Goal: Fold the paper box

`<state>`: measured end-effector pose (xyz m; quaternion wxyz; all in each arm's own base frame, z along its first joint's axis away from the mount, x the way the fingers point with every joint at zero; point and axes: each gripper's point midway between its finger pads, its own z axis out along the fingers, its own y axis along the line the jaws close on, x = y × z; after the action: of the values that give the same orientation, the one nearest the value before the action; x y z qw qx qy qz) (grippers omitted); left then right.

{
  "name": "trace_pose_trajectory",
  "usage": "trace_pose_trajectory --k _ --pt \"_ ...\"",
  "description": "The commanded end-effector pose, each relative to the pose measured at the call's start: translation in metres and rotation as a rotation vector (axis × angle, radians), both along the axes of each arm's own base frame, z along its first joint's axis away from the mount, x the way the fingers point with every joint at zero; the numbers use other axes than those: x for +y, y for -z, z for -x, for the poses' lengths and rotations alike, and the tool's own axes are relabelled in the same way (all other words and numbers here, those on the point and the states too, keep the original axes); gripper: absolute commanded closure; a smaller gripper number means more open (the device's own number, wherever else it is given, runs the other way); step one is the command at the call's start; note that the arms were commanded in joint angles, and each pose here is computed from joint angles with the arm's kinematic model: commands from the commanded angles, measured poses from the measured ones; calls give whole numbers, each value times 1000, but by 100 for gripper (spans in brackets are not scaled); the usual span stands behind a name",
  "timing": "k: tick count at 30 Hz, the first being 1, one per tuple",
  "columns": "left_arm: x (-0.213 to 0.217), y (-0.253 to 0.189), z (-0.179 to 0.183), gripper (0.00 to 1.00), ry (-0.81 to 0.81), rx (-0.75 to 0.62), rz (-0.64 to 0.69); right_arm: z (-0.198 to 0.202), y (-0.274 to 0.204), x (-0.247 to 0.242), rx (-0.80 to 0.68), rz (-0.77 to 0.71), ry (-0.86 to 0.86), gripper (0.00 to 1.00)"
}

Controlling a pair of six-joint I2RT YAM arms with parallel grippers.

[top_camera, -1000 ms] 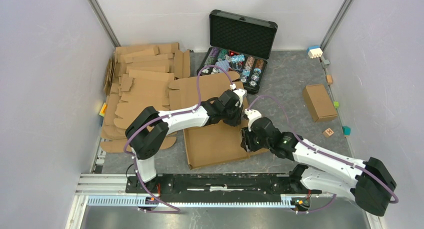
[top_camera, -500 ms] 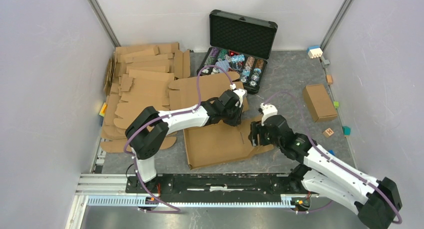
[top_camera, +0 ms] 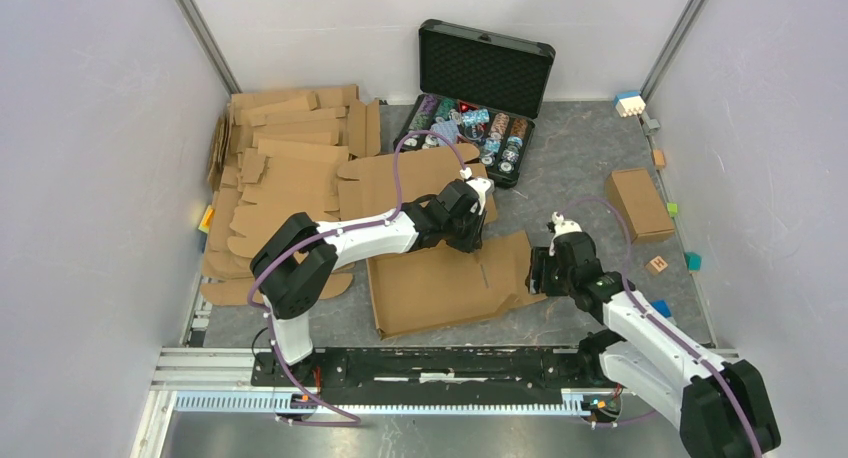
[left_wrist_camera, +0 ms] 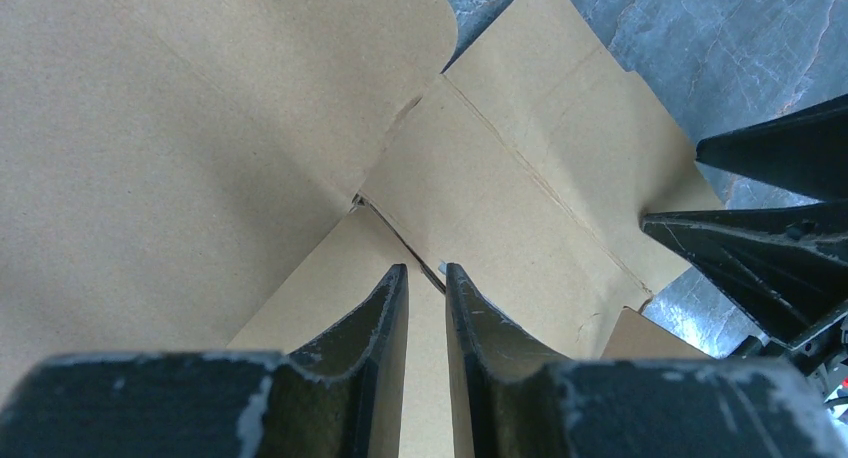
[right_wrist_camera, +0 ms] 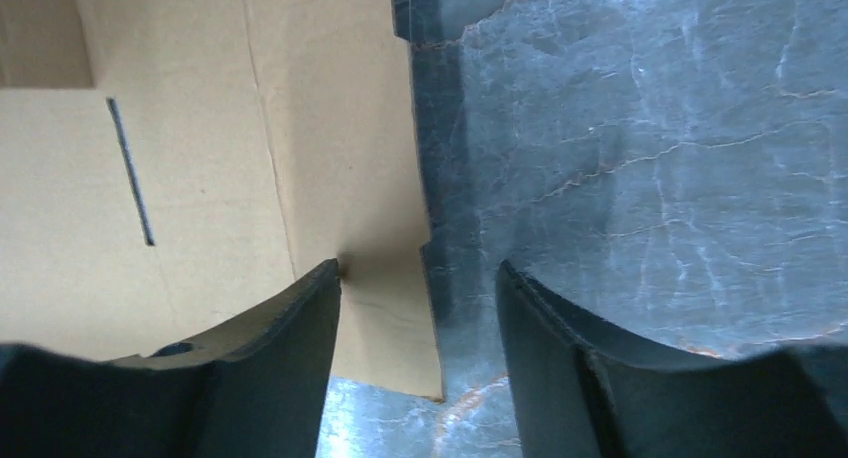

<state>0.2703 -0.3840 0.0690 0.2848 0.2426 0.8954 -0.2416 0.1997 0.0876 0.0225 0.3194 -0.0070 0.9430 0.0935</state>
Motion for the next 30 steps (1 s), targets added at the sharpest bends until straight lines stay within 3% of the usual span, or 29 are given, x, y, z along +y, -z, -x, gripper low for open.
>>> trace_pose_trajectory --k 1,6,9,15,18,30 --pt "9 13 2 74 -3 13 -68 -4 -17 36 -27 -197 -125 44" --pt "9 12 2 74 -2 14 -68 -1 -37 53 -44 -278 -205 78" --pt "9 14 3 74 -2 17 -71 0 -46 56 -52 -282 -233 89" --pt "7 18 4 74 5 28 -72 0 -67 66 -87 -335 -285 90" --pt "7 18 4 74 5 30 -72 -2 -78 73 -102 -367 -299 100" --pt "4 17 7 74 15 38 -62 -10 -114 93 -150 -475 -358 100"
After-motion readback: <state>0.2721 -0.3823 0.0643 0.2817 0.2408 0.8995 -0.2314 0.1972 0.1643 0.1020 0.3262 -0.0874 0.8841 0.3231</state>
